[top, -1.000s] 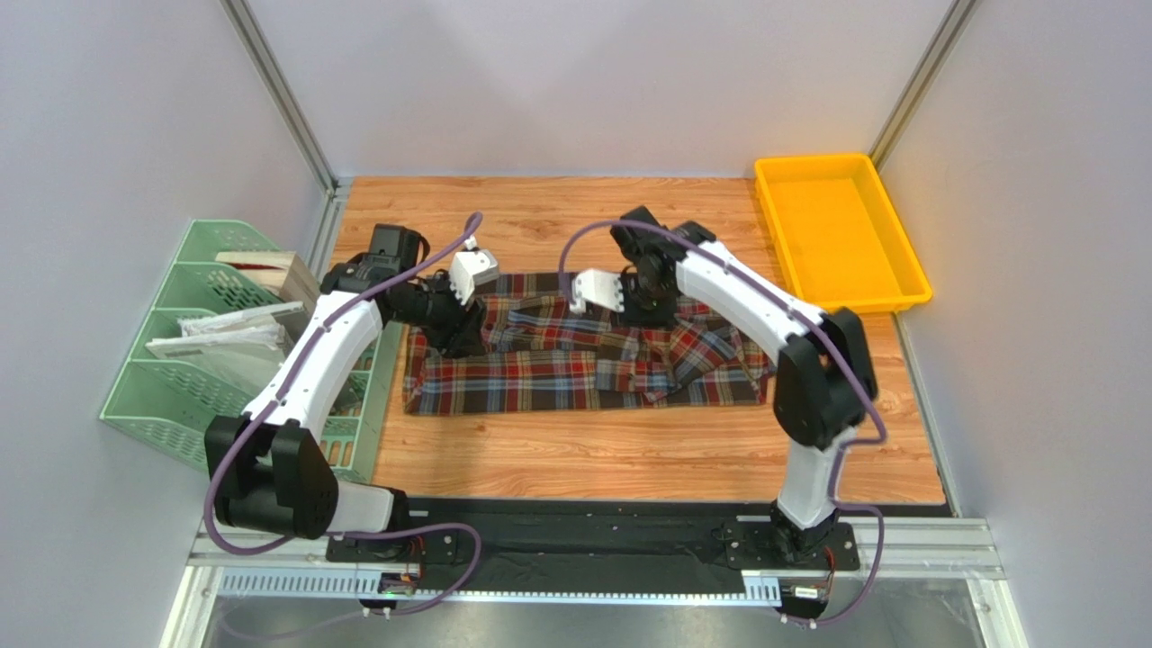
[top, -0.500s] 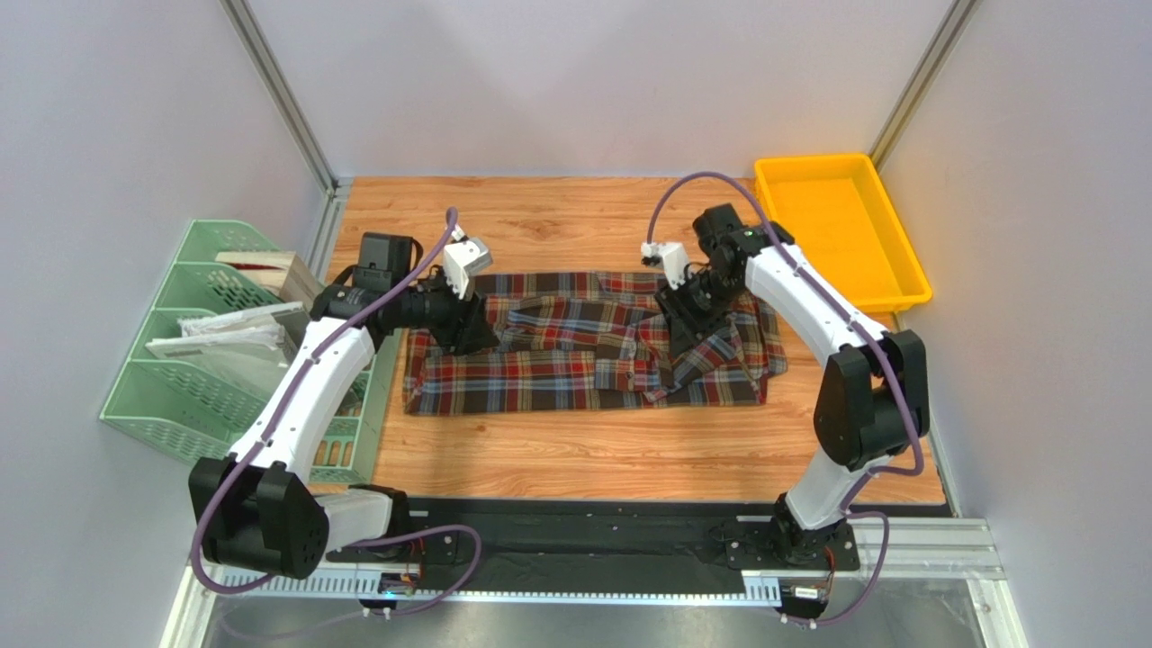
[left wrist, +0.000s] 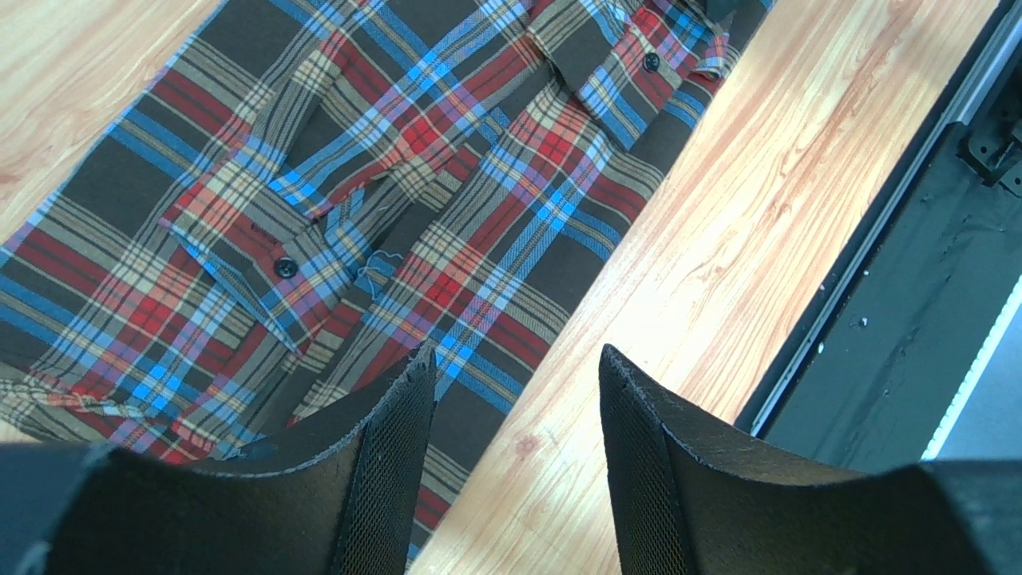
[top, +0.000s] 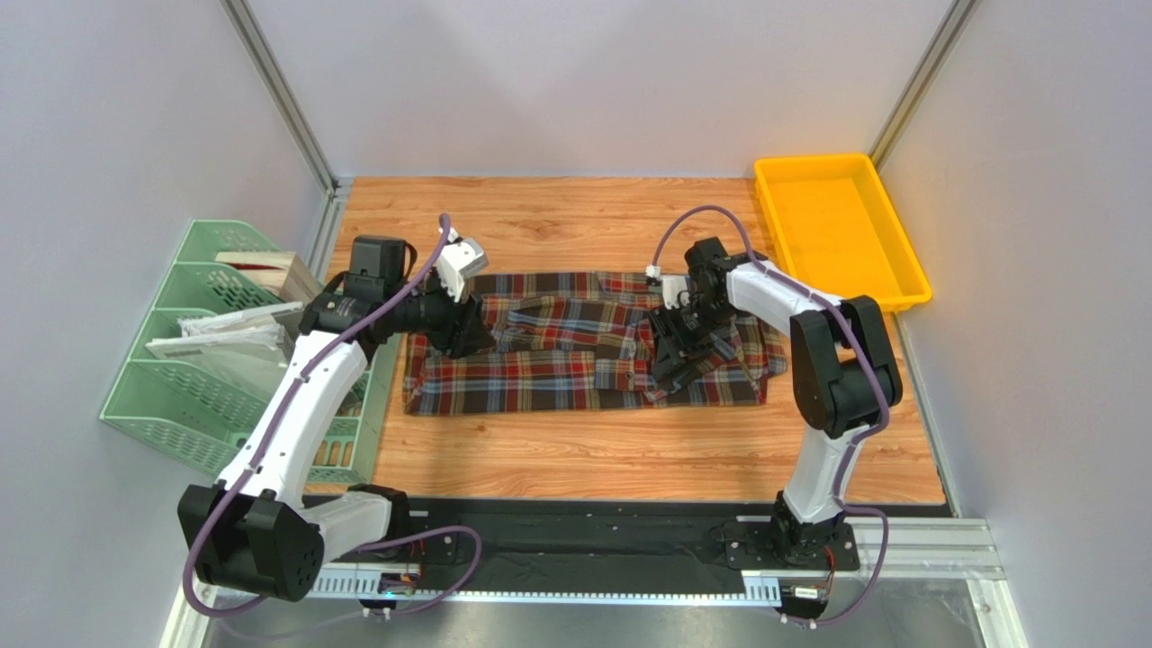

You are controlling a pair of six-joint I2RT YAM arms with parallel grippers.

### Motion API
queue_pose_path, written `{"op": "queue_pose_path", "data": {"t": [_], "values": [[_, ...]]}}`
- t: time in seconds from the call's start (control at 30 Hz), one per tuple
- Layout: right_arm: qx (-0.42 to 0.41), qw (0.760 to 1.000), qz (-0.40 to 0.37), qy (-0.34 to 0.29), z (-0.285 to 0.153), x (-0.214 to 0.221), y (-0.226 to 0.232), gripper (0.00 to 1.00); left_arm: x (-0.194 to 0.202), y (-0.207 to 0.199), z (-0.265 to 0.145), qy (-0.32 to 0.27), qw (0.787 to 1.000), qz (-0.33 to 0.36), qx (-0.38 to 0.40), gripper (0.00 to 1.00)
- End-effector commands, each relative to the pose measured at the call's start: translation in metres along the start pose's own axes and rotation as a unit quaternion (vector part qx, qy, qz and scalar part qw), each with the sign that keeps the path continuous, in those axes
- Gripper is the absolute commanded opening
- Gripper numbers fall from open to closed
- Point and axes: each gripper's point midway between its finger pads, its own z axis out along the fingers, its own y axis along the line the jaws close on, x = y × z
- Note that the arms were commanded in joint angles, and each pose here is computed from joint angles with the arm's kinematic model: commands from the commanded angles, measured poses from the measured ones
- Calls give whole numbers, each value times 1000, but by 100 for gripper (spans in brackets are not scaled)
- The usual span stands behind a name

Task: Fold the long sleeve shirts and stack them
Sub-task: Fold the shirt

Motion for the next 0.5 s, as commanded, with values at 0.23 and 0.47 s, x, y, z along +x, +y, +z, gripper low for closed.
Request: {"op": "queue_pose_path", "data": {"t": [0.23, 0.47], "values": [[-32, 998, 52, -18, 23, -2, -3, 55, -11, -4, -7, -13, 1000, 0, -4, 59], [-53, 996, 54, -38, 8, -3, 8, 54, -10, -5, -8, -9, 1000, 0, -3, 59]]}}
